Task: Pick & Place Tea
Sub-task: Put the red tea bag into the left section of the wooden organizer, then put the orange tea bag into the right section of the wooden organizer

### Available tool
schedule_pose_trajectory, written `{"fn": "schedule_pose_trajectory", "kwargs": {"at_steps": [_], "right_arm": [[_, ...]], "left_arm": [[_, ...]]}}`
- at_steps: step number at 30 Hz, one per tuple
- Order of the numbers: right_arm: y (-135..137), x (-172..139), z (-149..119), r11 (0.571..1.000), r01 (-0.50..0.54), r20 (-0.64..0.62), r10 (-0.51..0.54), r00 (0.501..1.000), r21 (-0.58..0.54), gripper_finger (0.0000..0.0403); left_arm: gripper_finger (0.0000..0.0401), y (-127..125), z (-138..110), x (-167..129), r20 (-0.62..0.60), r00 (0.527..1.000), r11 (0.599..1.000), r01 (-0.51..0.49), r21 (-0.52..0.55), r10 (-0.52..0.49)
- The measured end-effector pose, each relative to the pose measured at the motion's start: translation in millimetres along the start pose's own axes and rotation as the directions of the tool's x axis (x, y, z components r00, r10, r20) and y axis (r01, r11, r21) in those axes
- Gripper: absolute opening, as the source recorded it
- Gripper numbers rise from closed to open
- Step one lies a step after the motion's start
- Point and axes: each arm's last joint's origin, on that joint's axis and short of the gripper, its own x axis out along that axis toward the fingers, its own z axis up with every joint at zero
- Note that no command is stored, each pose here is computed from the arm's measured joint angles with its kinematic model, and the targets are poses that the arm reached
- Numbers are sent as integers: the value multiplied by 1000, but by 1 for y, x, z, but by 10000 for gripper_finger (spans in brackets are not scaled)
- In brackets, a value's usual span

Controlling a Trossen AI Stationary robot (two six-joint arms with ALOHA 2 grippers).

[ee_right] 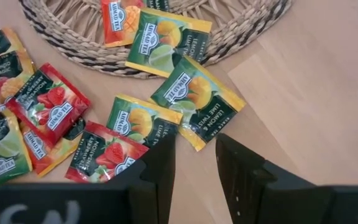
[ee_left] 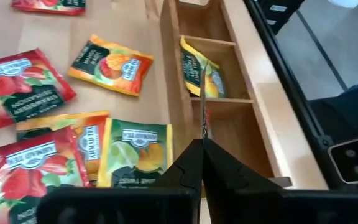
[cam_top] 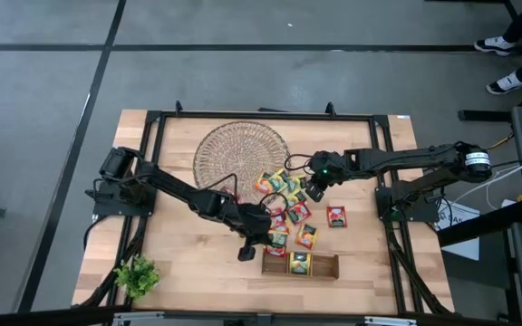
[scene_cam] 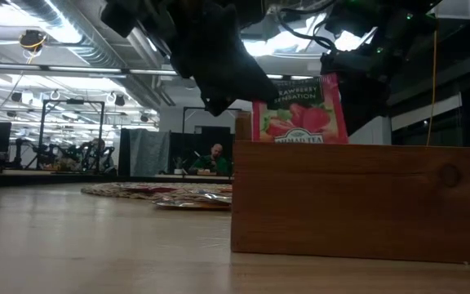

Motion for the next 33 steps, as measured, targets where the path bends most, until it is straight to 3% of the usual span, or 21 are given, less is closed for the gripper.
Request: {"fn": "schedule_pose_trajectory", "kwargs": {"at_steps": [9,24,28,33], "right_arm": [[0,0,0,1000,13,8,-13,1000,1,116],[0,0,0,1000,11,8,-11,1000,-1,116],[2,0,-1,1000,5,8,-5,1000,-10,116],[10,-1,-5,1000,-22,-4,22,1000,-16,116]], "left_arm": [[17,1,0,0,0,1000,1000,4,-15,-4],[103,8,2,-2,0,1000,1000,-7,2,7],[106,18,6,-13,-18,999,999,-44,4,44],[103,42,5,-34,-114,976,982,-187,-20,183]]}}
